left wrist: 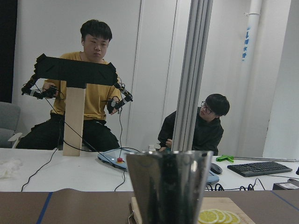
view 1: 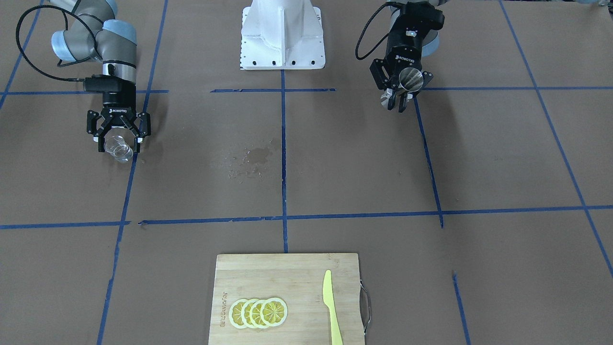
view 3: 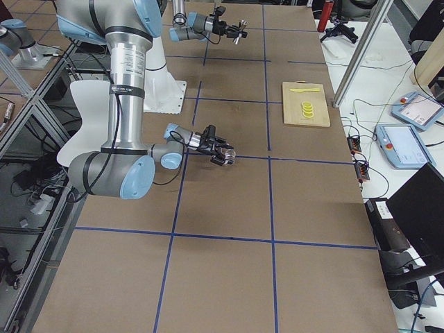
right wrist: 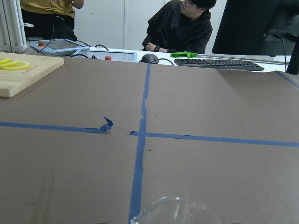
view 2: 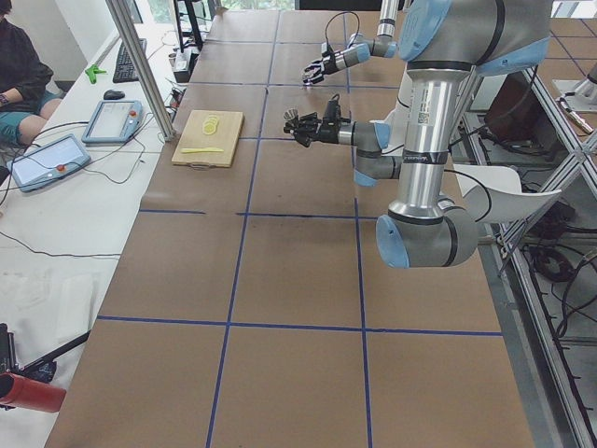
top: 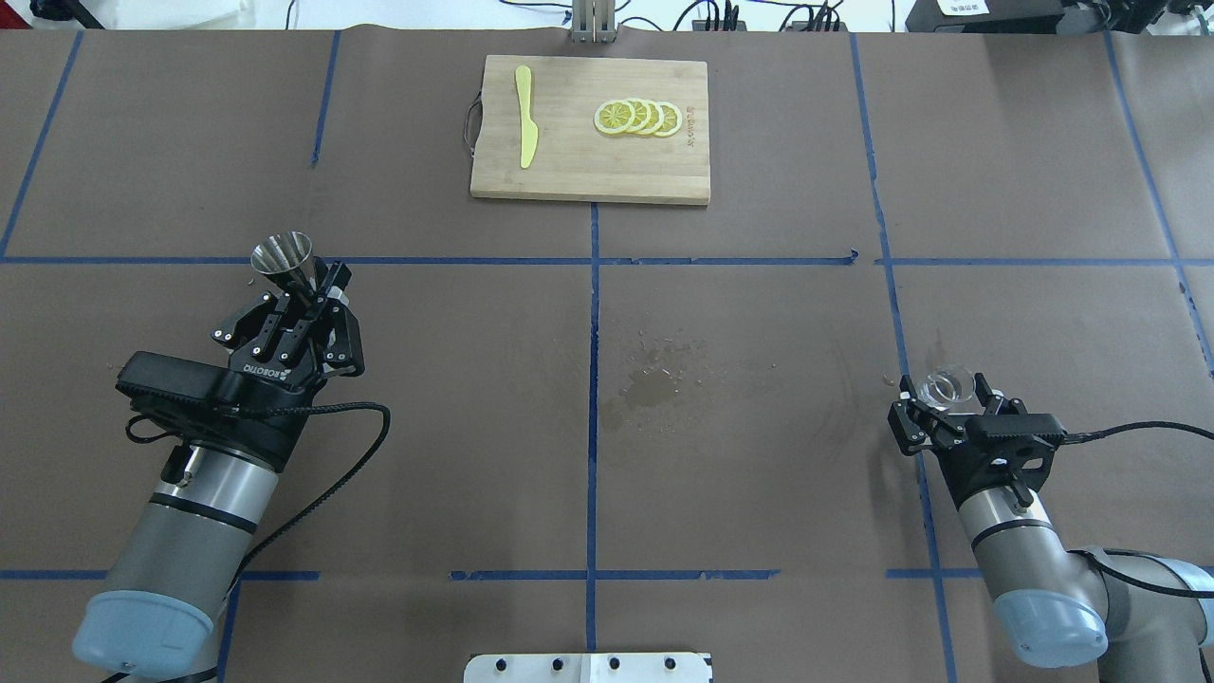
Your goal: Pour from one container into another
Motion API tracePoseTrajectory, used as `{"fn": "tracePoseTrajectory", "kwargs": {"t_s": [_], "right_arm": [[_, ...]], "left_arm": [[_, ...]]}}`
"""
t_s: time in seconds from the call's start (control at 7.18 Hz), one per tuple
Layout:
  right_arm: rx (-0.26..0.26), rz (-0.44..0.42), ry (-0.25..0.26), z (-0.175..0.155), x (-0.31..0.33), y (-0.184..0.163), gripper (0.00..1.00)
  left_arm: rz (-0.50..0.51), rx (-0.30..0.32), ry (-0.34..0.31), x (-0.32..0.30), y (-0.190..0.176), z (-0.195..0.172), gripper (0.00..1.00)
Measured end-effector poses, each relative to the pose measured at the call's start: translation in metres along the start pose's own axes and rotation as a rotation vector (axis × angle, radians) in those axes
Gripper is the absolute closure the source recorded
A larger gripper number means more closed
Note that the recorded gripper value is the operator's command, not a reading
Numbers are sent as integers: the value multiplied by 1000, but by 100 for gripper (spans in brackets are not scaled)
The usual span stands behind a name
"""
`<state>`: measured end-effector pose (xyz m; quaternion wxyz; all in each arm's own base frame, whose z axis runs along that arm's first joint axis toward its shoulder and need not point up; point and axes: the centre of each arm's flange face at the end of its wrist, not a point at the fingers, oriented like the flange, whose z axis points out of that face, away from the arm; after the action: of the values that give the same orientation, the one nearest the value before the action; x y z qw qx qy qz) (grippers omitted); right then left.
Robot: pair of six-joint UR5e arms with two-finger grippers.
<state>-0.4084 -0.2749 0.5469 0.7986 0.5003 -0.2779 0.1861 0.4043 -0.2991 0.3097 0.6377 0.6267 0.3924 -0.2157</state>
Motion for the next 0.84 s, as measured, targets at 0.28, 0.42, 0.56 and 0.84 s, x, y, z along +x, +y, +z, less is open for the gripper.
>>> {"fn": "tracePoseTrajectory", "kwargs": {"t_s": [0.28, 0.42, 0.56, 0.84], "right_arm": [[-4, -4, 4, 3, 1, 3, 9], [-3, -6, 6, 6, -1, 7, 12], [-3, -7, 8, 8, -3, 10, 19], [-2, -6, 9, 10, -4, 11, 64]], "left_arm": [[-1, 0, 0, 0, 0, 0, 100], [0, 0, 0, 0, 0, 0, 100], [2, -1, -1, 0, 1, 0, 100], [0, 0, 0, 0, 0, 0, 100]]}}
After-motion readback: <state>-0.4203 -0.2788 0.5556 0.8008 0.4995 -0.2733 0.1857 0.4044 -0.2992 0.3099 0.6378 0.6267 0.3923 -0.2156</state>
